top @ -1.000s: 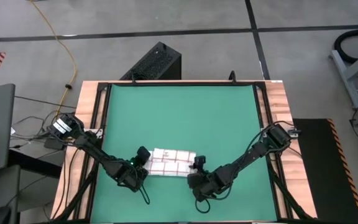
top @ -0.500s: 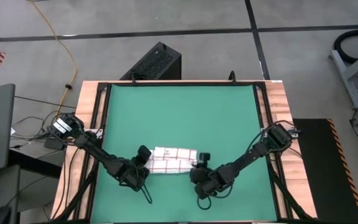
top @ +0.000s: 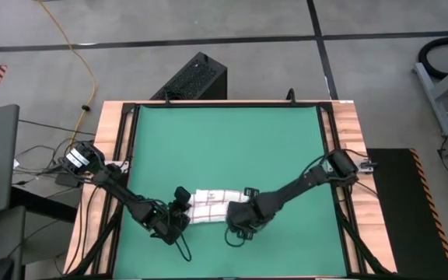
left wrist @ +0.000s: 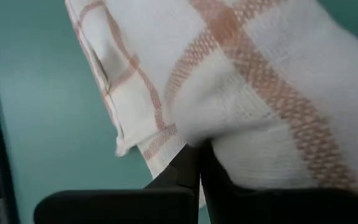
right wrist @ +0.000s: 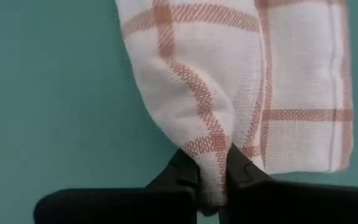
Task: Roll towel
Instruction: Roll the white towel
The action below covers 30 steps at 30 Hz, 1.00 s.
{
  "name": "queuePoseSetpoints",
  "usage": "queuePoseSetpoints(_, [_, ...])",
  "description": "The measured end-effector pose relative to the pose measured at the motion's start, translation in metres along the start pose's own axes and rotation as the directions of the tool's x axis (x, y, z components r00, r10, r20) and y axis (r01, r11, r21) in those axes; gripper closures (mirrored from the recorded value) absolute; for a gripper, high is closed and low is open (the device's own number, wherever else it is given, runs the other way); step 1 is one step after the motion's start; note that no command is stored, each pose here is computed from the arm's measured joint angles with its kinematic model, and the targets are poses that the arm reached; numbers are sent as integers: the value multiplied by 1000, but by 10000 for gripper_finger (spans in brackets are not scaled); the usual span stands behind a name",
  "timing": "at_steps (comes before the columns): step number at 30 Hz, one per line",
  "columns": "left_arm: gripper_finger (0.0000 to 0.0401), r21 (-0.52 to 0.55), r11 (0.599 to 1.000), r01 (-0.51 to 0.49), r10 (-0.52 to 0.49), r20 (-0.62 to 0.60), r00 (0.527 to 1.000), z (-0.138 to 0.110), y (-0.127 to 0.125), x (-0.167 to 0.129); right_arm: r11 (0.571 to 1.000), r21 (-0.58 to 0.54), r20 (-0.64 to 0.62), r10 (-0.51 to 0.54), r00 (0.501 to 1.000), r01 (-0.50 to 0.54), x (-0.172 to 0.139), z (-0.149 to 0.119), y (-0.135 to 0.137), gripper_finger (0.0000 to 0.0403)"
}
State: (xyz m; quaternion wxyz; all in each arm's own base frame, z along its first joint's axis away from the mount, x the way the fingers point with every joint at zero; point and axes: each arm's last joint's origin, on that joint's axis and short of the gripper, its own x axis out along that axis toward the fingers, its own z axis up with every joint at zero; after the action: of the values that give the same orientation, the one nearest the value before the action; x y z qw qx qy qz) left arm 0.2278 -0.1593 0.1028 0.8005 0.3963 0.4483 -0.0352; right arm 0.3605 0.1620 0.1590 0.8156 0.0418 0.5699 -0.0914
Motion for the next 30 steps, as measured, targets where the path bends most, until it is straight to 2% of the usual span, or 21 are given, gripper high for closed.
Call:
queuePoseSetpoints(5, [401, -31, 999, 34, -32, 48, 998, 5, -4, -2, 981, 109, -110, 175, 978, -163, -18, 32, -16, 372])
queuePoseSetpoints(11, [401, -37, 997, 65, -62, 71, 996, 6, -10, -7, 944, 205, -192, 296, 936, -257, -33, 54, -40, 372])
queuePoseSetpoints(21, [401, -23, 995, 95, -92, 117, 989, 10, -21, -15, 907, 336, -275, 354, 894, -256, -11, 57, -79, 372])
queuePoseSetpoints(30, [401, -15, 995, 102, -99, 140, 985, 11, -26, -19, 887, 395, -274, 362, 891, -239, 10, 52, -104, 372])
